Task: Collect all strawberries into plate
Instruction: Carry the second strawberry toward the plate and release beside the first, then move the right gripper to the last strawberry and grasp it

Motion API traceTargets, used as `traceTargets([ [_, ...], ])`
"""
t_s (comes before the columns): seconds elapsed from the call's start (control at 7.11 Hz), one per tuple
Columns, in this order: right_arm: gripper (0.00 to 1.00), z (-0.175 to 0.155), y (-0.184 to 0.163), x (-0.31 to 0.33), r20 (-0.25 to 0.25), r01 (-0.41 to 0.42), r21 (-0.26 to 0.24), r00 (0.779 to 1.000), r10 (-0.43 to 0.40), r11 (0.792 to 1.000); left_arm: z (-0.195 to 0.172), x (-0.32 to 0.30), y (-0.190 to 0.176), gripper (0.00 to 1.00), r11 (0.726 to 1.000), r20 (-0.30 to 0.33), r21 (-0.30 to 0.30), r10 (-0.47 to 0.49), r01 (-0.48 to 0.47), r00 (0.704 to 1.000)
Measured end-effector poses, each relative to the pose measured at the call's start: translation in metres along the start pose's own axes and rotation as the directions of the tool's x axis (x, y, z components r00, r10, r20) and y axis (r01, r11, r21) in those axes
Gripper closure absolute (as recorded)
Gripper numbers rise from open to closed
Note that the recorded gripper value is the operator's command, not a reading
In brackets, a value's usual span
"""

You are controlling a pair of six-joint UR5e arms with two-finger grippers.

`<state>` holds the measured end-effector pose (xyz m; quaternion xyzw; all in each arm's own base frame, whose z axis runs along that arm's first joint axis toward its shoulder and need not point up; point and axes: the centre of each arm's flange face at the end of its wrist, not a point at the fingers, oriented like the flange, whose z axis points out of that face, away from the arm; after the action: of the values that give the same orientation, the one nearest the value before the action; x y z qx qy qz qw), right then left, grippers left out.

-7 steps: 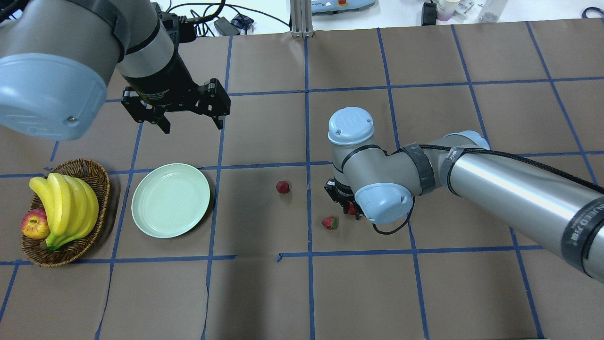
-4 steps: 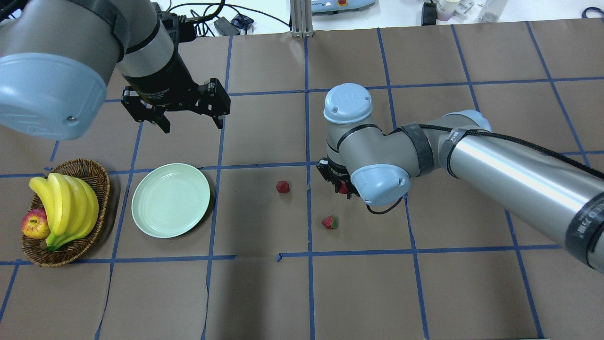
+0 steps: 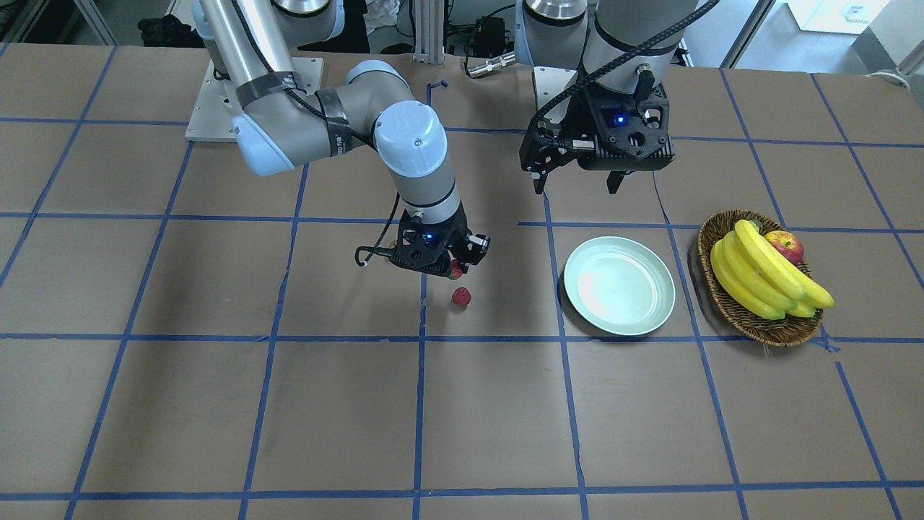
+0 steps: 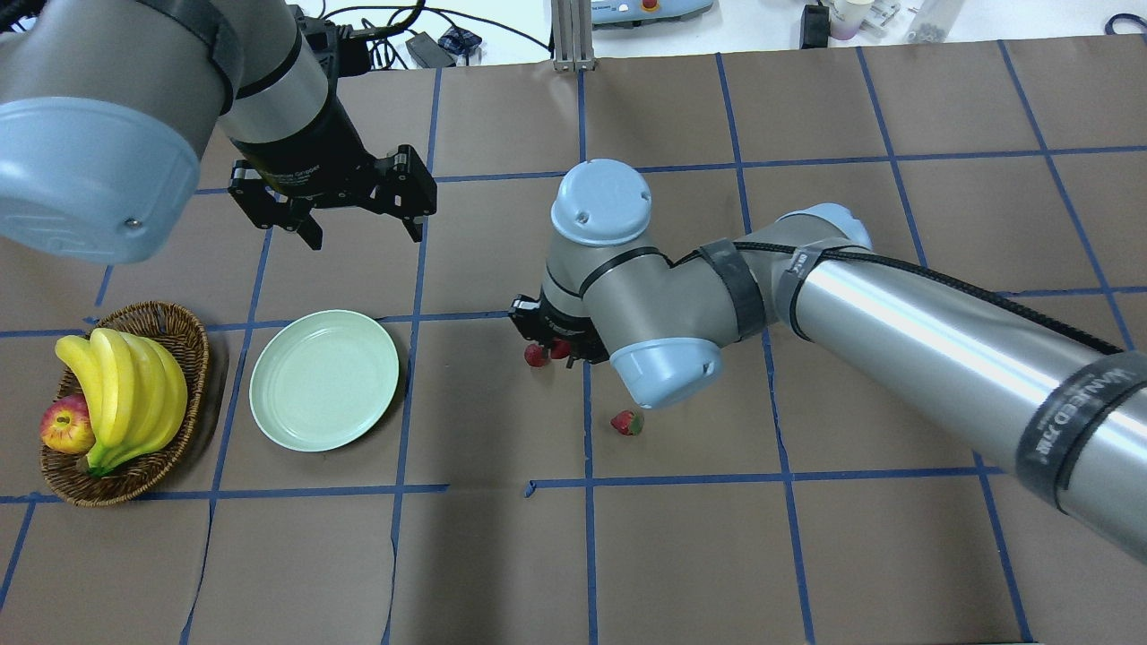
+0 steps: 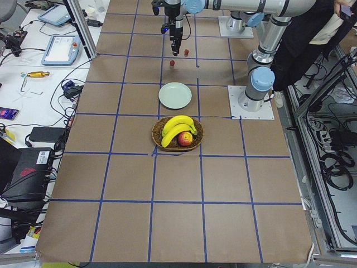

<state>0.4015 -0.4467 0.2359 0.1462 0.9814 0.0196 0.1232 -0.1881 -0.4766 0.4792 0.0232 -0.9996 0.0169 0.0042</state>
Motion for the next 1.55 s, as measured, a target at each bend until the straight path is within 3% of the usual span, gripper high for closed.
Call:
traceTargets([
  [0.14,0.96,0.013,0.007,-0.013,0.045,0.029,-0.020,0.999,-0.028,0.999,0.000,0.000,0.000,0.00,1.000,0.001,0.001,0.000,0.000,1.000],
  [0.42,0.83,0.042,0.002,-0.029,0.091,0.050,-0.046,0.995,-0.045,0.998,0.000,0.000,0.000,0.00,1.000,0.000,0.001,0.000,0.000,1.000],
  [0.56,0.27,0.049,0.000,-0.031,0.095,0.052,-0.052,0.994,-0.047,0.997,0.000,0.000,0.000,0.00,1.000,0.001,0.001,0.000,0.000,1.000],
  [0.7,0.00,0.054,-0.002,-0.032,0.091,0.052,-0.052,0.995,-0.047,0.997,0.000,0.000,0.000,0.00,1.000,0.001,0.001,-0.001,0.001,1.000],
  [1.27,0.00,0.041,-0.012,-0.040,0.050,0.048,-0.024,0.998,-0.046,0.999,0.000,0.000,0.000,0.00,1.000,0.001,0.001,-0.001,0.001,1.000],
  [1.55,0.00,0.007,-0.023,-0.046,-0.078,0.032,-0.023,0.996,-0.034,0.999,-0.001,0.000,0.000,0.00,1.000,0.001,0.003,0.001,-0.001,1.000],
])
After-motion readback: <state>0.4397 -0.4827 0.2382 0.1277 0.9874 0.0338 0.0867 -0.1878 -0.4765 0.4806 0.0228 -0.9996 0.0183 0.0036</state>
